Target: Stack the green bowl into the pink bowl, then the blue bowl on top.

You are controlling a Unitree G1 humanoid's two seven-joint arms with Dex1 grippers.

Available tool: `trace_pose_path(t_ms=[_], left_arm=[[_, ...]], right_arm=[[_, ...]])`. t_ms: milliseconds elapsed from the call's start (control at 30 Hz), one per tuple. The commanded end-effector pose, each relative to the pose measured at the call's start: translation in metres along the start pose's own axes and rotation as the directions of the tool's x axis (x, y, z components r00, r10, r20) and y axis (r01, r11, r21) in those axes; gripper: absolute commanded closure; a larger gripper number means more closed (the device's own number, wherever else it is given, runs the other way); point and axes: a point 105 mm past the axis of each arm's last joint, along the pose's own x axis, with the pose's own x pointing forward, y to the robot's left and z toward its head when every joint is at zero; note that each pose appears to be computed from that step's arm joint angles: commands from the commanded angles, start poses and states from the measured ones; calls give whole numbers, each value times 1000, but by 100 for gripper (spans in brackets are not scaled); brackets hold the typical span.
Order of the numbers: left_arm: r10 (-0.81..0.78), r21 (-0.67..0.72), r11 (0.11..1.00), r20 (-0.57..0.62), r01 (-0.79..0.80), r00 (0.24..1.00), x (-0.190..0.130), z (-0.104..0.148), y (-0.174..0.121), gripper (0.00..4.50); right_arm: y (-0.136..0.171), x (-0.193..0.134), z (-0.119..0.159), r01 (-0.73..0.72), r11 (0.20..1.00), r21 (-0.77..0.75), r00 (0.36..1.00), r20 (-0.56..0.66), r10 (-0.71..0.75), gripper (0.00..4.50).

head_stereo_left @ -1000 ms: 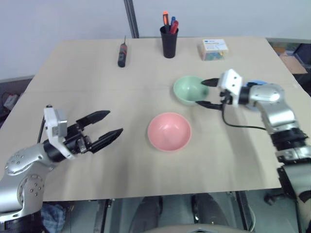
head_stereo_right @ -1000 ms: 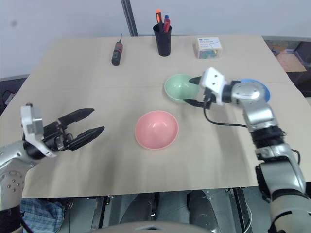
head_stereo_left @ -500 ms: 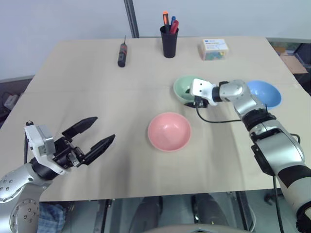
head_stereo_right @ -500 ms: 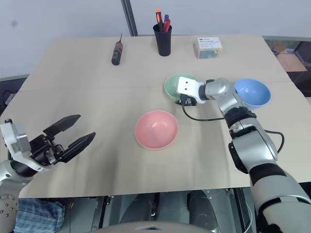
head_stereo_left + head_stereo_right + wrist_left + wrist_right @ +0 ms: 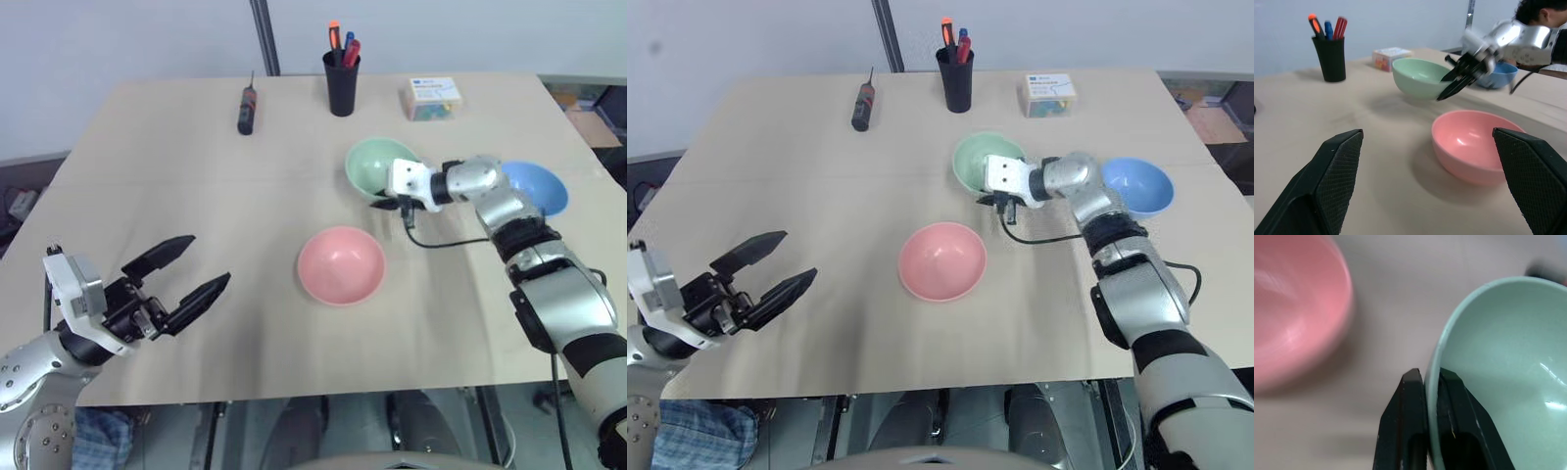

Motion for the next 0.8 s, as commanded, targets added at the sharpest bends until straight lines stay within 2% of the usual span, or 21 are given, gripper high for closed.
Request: trace_pose_path(t_ms=[33,267,467,633,667,767,800], left_arm=[[-29,26,999,6,29,1000,3,3,3,0],[-88,15,996,-7,88,996,9,-3,10,0],[-160,10,987,-22,160,987,18,-7,15,0],[-201,18,979,-20,202,979,27,-6,20,0],[-211,20,977,-21,212,977,29,-5,20,0],[-236,14,972,-17,237,972,32,-6,19,0],[-245,14,969,-15,245,969,33,-5,19,0]], right_arm=[[24,-15,54,-116,989,-92,981,144,128,447],[72,-16,102,-251,961,-117,941,202,270,447],[93,2,102,-268,955,-128,947,146,286,447],[98,10,95,-262,957,-126,956,105,276,272],[98,11,95,-257,958,-124,958,101,270,213],[83,12,92,-142,982,-121,983,103,155,96],[77,7,88,-122,986,-111,988,85,132,70]])
